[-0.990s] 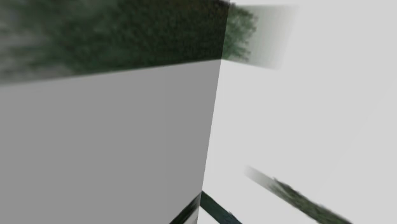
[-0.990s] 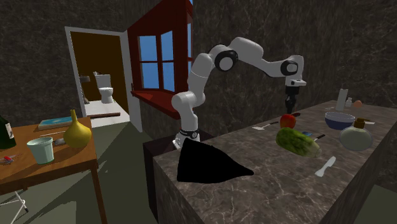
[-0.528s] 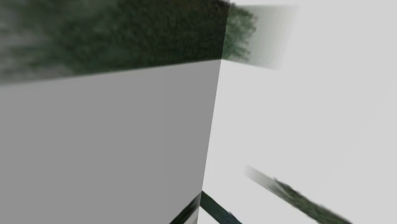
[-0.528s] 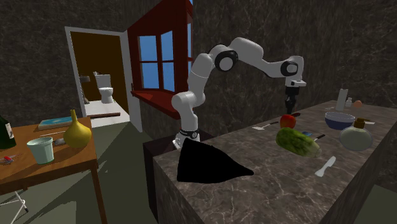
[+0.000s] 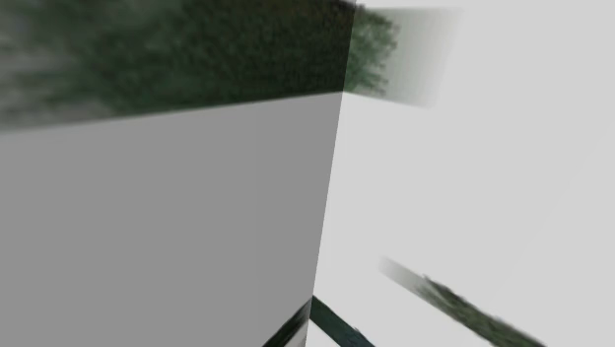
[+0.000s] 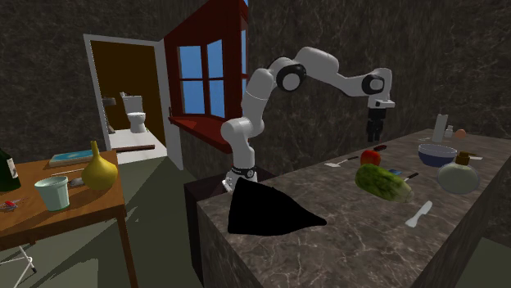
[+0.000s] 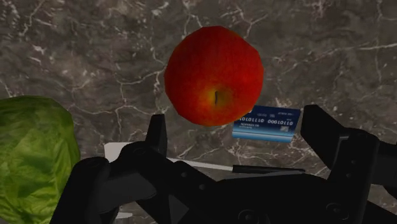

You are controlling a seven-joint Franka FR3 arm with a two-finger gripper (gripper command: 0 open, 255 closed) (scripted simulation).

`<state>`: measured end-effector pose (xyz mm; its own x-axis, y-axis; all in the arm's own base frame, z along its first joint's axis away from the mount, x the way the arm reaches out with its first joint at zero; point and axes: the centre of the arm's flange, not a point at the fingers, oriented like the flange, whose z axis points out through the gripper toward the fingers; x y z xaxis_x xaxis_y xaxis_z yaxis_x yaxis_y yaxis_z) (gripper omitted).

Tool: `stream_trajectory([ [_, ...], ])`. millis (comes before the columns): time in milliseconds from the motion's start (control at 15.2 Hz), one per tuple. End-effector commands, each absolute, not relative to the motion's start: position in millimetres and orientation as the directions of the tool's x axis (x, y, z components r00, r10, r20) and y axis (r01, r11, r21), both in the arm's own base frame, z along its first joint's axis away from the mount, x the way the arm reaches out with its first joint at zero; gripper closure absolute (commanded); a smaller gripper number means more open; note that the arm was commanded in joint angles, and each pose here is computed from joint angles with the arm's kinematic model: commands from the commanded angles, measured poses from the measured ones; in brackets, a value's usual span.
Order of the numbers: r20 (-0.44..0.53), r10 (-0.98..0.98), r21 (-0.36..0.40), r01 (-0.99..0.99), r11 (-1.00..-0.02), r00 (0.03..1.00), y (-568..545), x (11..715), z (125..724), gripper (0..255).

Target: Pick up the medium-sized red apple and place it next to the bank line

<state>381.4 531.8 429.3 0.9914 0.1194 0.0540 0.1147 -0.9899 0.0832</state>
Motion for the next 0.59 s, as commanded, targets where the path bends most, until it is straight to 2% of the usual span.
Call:
stream_trajectory([
  [0,0.054,0.120,0.084,0.115,-0.990,0.991,532.8,378.2,452.7,0],
  [528,0.054,0.120,0.084,0.115,-0.990,0.991,533.6,377.5,463.1,0],
])
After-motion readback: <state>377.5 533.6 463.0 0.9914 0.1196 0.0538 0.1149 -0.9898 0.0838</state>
